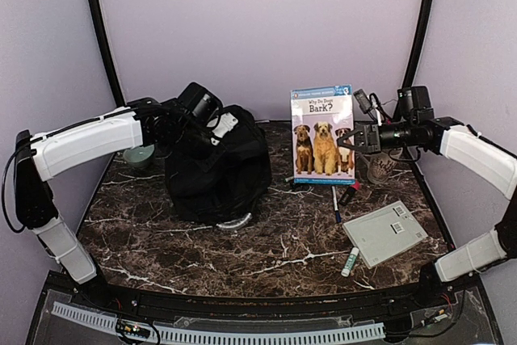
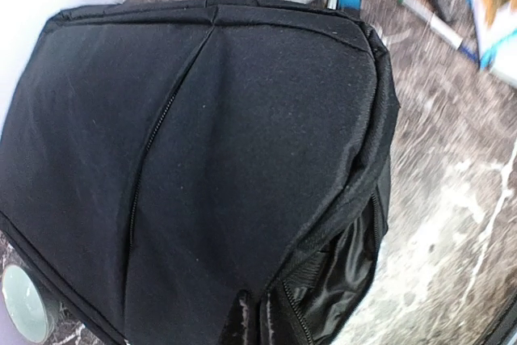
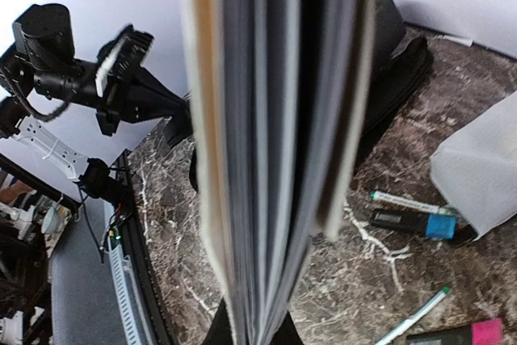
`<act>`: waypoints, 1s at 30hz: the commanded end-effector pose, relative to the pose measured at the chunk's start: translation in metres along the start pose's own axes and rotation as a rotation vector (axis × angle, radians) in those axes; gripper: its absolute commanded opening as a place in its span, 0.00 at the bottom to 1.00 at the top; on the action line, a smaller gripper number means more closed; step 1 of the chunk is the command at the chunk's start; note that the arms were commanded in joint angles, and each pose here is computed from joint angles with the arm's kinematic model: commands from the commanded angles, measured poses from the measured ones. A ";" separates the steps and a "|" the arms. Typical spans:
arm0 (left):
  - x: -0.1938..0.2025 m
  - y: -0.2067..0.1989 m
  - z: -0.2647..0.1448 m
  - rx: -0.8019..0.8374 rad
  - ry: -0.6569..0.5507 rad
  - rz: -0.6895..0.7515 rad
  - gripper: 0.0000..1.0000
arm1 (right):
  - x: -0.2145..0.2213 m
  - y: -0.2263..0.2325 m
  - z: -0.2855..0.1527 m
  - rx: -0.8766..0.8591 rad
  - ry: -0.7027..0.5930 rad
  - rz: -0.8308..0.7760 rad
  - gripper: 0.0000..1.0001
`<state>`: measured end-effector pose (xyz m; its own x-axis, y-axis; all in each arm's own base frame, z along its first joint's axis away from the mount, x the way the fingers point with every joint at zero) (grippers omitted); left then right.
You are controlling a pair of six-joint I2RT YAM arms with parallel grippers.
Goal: Pack the student bag
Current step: Pick up the largest pocket of the bag from the student bag, then place the book in the largest pocket of the bag.
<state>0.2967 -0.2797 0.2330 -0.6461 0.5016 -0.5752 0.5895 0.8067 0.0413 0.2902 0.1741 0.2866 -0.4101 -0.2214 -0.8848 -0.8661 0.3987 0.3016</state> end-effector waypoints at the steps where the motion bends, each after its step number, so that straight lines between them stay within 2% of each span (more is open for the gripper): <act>1: -0.038 -0.006 -0.039 0.083 -0.212 -0.094 0.00 | 0.026 0.014 0.016 -0.151 0.067 0.153 0.00; 7: -0.054 -0.007 -0.044 0.094 -0.292 -0.139 0.00 | 0.044 0.029 0.040 -0.290 0.126 0.214 0.00; 12: -0.058 -0.007 -0.036 0.090 -0.293 -0.158 0.00 | 0.052 0.041 0.055 -0.374 0.160 0.222 0.00; 22: -0.055 -0.011 -0.016 0.126 -0.296 -0.289 0.00 | 0.071 0.047 0.072 -0.420 0.245 0.273 0.00; 30: -0.052 -0.011 -0.003 0.110 -0.309 -0.283 0.00 | 0.095 0.052 0.068 -0.386 0.281 0.288 0.00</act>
<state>0.3128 -0.3021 0.2448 -0.6865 0.2157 -0.6944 0.4581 0.8699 -0.1827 0.2409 0.2334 0.1950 -0.6775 -0.3960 -0.6198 -0.7183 0.1753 0.6732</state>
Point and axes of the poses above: each gripper's point midway between its finger pads, its own z axis out along the fingers, its own y axis along the line the jaws close on, x = y × z, the point moved 5 cm from there along -z, back along the fingers, and after that the axes turned 13 degrees about -z, right-handed, at the moved point
